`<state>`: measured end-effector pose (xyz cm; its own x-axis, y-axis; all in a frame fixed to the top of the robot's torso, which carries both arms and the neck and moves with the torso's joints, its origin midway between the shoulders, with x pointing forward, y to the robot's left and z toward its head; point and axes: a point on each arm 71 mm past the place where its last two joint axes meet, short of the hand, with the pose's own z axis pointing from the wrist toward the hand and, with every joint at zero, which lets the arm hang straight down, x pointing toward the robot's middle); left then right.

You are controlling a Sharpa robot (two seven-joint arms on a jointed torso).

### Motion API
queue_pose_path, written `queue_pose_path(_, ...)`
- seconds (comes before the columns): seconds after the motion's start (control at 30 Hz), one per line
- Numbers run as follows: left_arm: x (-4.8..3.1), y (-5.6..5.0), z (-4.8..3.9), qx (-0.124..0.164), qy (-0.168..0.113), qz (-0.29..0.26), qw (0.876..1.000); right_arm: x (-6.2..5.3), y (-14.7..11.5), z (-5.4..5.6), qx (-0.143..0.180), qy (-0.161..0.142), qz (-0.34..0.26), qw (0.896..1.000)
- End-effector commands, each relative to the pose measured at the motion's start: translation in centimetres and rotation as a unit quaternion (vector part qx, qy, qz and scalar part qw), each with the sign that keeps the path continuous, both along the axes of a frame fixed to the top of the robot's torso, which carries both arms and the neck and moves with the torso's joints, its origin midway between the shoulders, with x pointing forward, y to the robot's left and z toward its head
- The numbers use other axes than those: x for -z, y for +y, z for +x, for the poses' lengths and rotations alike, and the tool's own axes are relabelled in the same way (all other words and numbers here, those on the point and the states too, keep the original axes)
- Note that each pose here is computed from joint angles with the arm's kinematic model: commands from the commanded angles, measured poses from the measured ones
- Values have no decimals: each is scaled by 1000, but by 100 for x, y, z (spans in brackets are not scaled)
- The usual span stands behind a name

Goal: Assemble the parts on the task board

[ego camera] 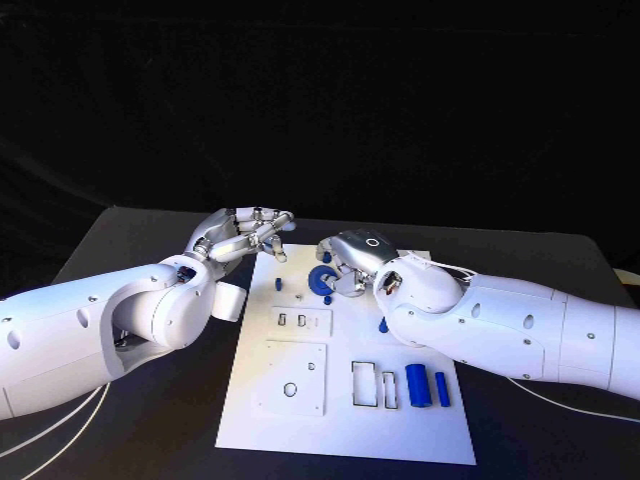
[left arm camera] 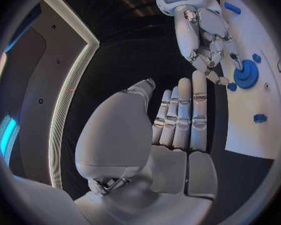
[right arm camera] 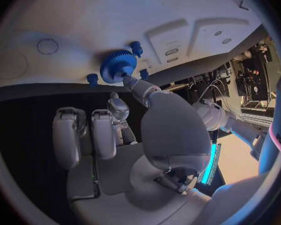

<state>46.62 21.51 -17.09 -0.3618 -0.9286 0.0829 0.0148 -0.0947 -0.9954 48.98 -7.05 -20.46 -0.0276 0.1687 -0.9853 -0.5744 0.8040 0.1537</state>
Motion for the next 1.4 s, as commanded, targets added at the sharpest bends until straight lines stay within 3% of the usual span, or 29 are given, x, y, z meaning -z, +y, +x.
queue_pose_path(0.03, -14, -20, -6, 8, -2, -6, 1000, -6, 12, -28, -7, -5, -3, 1000)
queue_pose_path(0.3, -14, -17, -6, 7, -2, -6, 1000, 3, 20, -105, -17, 10, -9, 1000)
queue_pose_path(1.4, -12, -14, -3, 7, -1, -6, 1000, 131, 6, -68, -5, 23, -29, 999)
